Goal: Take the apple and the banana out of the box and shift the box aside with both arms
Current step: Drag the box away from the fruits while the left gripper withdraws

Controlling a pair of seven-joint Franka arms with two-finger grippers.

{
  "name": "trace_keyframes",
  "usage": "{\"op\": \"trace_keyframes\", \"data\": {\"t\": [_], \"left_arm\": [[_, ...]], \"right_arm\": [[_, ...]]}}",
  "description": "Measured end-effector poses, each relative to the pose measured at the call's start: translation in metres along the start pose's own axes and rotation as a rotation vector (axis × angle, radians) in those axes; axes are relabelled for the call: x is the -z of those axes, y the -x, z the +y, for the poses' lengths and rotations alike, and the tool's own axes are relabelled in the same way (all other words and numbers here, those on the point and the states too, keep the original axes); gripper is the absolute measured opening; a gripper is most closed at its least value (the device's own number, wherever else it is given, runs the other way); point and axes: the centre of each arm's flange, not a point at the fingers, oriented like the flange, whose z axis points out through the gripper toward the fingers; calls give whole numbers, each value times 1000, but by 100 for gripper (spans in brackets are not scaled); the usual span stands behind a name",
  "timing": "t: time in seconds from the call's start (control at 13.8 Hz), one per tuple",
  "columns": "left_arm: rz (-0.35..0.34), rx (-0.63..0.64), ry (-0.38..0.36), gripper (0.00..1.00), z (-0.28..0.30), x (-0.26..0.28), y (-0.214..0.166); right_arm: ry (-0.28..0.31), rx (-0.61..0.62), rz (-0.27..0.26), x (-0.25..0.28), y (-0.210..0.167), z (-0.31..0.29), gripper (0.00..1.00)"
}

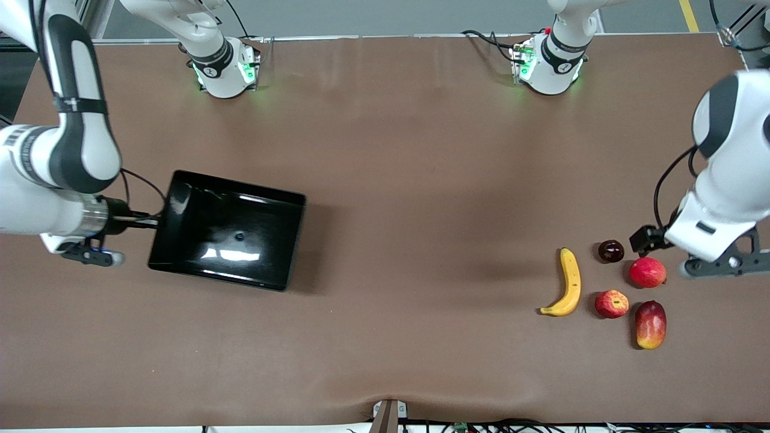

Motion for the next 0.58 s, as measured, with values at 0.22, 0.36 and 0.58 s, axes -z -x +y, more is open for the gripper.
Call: {"op": "trace_keyframes", "data": {"t": [0.22,0.36,0.58], "left_arm": [[1,-30,31,100,6,35,15],[-1,-42,82,100,4,52,23],[-71,-20,167,100,-16,82,49]], "right_arm": [[13,75,42,-10,4,86,6],[23,101,58,-21,10,131,6],[32,135,65,-45,10,179,6]]}}
